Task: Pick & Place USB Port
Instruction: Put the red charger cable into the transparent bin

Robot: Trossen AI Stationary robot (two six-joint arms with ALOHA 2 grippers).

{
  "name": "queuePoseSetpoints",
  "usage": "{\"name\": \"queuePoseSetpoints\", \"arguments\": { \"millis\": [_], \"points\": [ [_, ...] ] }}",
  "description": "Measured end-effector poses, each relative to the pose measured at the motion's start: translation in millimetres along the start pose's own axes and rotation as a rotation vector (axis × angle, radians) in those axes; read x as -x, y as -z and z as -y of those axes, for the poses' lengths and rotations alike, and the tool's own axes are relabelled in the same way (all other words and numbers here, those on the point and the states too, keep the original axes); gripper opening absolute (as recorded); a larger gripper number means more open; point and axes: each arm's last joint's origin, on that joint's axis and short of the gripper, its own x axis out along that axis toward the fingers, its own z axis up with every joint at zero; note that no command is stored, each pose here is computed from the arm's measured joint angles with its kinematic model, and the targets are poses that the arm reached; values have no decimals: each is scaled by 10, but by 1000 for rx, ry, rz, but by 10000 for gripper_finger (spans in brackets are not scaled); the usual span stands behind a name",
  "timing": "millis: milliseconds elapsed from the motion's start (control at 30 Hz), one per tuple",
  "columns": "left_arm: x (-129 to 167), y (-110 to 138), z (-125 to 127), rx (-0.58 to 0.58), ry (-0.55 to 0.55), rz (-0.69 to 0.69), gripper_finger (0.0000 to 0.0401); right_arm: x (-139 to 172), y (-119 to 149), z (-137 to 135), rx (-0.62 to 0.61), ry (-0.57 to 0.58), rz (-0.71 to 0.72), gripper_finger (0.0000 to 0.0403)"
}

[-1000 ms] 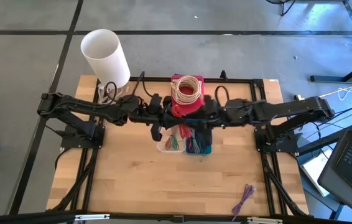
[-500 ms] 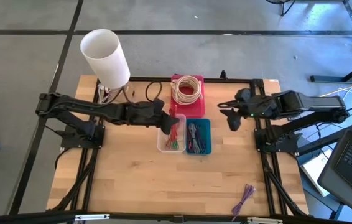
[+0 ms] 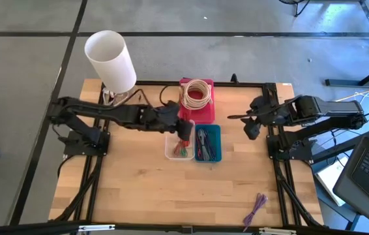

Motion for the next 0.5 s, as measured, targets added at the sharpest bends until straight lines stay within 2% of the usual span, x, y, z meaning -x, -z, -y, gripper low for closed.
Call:
{"name": "queuePoseSetpoints", "arguments": {
  "millis": [100, 267, 500],
  "points": [
    [31, -92, 194, -74, -131, -63, 25, 2, 50, 40, 16, 37, -49, 206],
    [-157, -50, 116, -76, -403, -250, 25, 10, 112, 95, 13, 90, -109, 206],
    [-763, 206, -126, -23, -509, -451, 25, 11, 117, 99, 50, 93, -117, 206]
  ]
}}
